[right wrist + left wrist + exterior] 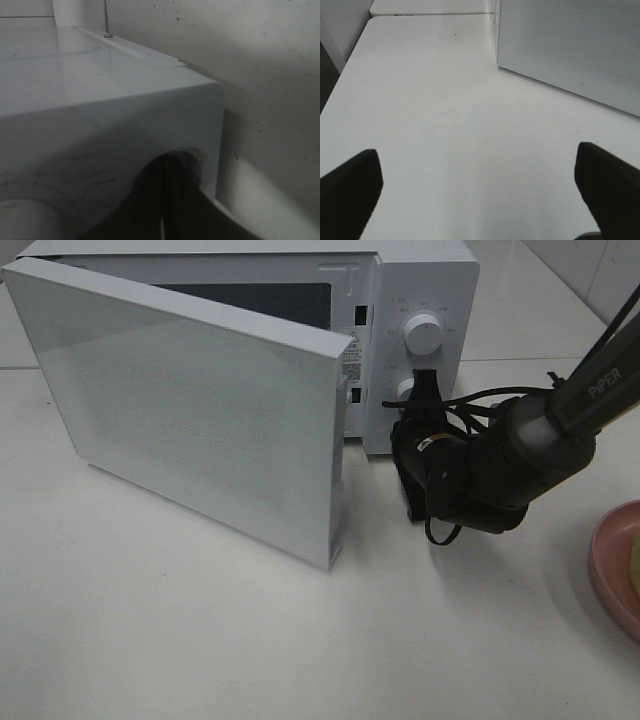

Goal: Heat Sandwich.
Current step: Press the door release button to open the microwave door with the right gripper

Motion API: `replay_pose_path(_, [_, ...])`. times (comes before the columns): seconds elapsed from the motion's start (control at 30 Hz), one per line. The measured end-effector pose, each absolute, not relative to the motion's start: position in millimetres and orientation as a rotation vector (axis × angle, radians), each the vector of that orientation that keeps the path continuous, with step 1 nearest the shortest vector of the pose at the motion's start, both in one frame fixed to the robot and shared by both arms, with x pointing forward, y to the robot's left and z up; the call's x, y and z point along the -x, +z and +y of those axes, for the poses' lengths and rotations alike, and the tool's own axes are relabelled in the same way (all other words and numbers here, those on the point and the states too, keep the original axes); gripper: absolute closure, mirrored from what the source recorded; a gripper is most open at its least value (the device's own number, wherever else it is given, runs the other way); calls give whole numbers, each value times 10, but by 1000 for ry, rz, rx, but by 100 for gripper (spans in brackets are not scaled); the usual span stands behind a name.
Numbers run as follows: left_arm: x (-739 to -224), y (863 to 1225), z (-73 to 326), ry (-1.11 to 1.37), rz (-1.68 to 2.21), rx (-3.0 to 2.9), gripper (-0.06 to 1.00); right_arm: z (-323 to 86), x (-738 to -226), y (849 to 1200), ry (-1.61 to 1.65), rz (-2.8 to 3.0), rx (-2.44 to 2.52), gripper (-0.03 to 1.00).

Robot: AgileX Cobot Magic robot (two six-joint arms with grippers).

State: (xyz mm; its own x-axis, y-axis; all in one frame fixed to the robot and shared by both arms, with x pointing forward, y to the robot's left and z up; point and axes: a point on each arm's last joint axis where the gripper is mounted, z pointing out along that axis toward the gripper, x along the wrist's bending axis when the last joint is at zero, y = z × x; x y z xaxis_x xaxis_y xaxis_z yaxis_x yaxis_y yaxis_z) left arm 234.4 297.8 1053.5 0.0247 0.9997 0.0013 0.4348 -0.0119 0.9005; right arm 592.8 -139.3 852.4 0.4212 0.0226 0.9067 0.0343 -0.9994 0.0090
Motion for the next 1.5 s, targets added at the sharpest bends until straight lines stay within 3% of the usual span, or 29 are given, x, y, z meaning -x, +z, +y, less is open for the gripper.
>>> replay_pose_path(0.93, [-2344,10535,2978,949,1510,-1549,-5,-1371,-5935,8517,-1606,-94,2673,96])
replay_pose_path(1.5, [-2344,10535,2978,949,1510,-1549,-5,-1493,-5712,8698,-1630,-232,2615,96])
